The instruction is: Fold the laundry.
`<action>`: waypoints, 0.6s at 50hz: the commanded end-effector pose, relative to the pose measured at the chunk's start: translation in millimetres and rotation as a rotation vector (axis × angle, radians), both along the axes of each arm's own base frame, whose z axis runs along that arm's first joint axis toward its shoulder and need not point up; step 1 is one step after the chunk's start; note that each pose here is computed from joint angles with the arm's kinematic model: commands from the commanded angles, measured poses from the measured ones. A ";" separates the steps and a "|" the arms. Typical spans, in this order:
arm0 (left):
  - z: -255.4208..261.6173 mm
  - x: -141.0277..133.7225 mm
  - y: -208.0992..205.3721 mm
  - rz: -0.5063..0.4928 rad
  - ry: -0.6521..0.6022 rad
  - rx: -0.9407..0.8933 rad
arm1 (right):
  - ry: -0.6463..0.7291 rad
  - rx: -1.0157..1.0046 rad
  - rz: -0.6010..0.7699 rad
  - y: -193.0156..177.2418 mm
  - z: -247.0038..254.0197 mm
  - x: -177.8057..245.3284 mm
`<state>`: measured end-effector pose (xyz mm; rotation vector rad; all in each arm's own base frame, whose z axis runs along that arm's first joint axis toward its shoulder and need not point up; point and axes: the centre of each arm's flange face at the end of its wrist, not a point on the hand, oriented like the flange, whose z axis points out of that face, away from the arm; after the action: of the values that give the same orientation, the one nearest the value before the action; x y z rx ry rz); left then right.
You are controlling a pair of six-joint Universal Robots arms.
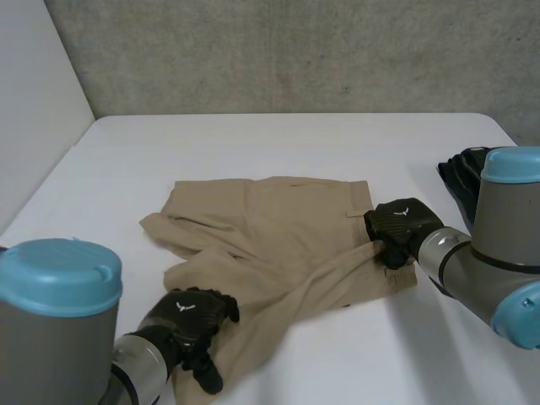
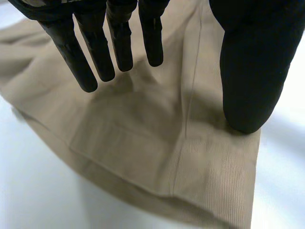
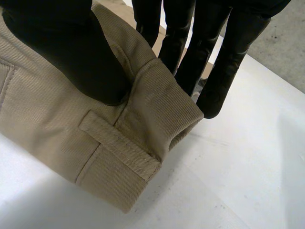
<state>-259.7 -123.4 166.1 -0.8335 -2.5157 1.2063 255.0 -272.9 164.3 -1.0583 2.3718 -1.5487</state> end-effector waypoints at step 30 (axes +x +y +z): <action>-4.7 4.6 -3.0 0.004 -0.125 -0.051 | 0.141 0.030 0.068 33.5 13.3 -18.1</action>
<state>-255.7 -125.1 158.9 -0.8811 -2.6069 1.2371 243.2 -256.8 173.7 -1.1623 2.4004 -1.5106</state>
